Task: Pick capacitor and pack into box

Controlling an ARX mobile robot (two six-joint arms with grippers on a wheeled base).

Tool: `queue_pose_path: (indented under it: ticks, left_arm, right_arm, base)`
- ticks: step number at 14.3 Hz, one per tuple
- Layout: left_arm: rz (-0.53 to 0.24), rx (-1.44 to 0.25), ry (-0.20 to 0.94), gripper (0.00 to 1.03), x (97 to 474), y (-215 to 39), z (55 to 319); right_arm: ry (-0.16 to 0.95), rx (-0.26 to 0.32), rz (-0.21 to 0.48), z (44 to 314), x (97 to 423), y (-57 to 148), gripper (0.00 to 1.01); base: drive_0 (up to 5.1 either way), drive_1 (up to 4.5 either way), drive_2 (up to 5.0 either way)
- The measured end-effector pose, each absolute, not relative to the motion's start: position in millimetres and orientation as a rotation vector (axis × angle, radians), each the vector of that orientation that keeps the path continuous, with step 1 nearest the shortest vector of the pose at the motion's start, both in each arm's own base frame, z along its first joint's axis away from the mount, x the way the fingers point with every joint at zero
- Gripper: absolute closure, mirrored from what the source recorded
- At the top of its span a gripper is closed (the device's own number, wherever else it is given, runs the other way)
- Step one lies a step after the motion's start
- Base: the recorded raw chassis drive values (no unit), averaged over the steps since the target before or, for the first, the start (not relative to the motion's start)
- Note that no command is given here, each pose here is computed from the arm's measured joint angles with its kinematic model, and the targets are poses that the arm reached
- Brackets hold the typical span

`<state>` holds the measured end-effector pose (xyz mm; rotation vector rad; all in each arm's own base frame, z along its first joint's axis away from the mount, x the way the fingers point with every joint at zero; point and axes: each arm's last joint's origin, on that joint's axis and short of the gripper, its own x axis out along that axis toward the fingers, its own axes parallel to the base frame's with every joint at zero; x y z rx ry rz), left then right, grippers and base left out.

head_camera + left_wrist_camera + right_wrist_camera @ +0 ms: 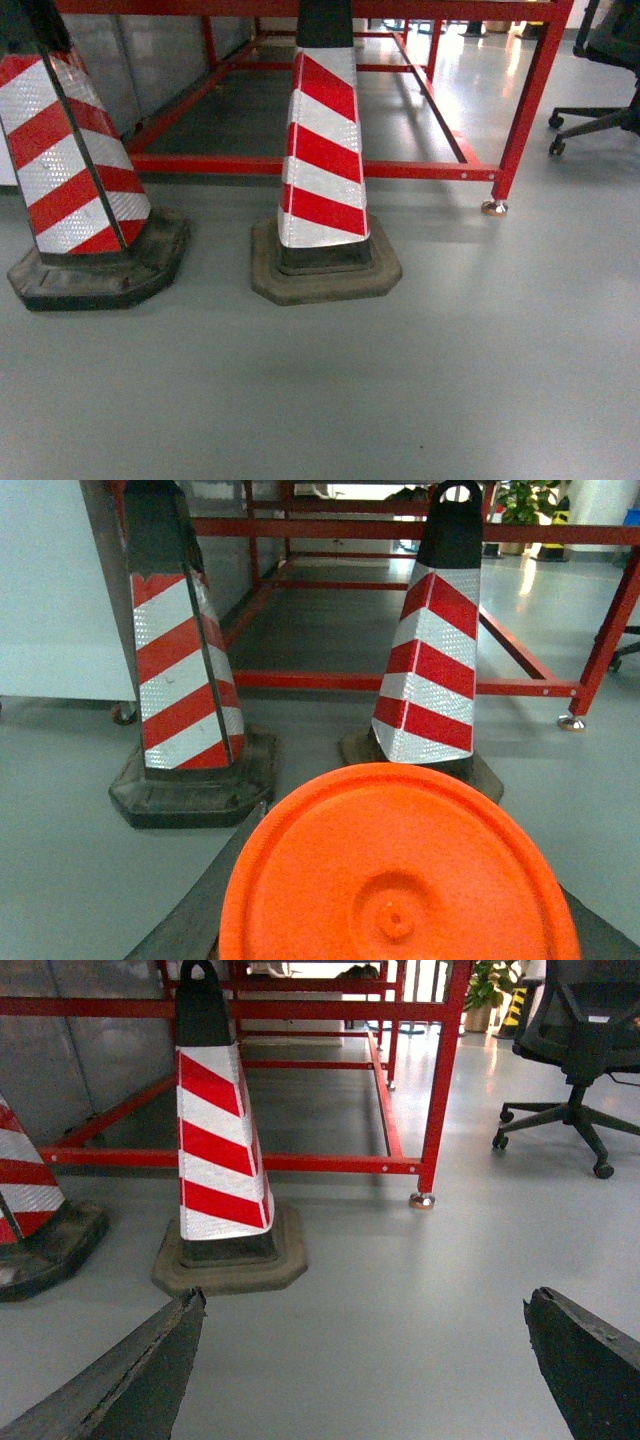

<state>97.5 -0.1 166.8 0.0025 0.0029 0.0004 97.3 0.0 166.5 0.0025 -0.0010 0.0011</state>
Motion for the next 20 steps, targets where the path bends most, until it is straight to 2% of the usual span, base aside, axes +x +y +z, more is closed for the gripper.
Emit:
queue_pose_path:
  ticks: [8,20]
  left_arm:
    - [0.000,0.002,0.007,0.60,97.5,-0.1,166.4]
    - [0.000,0.002,0.004,0.60,97.5,-0.1,166.7]
  right_arm:
    - [-0.001,0.002,0.000,166.5,97.3,0.0,0.03]
    - [-0.002,0.002,0.000,166.6,97.3,0.0,0.03]
  base:
    - [-0.1,3.94,-4.1]
    - [0.0,0.00,0.0]
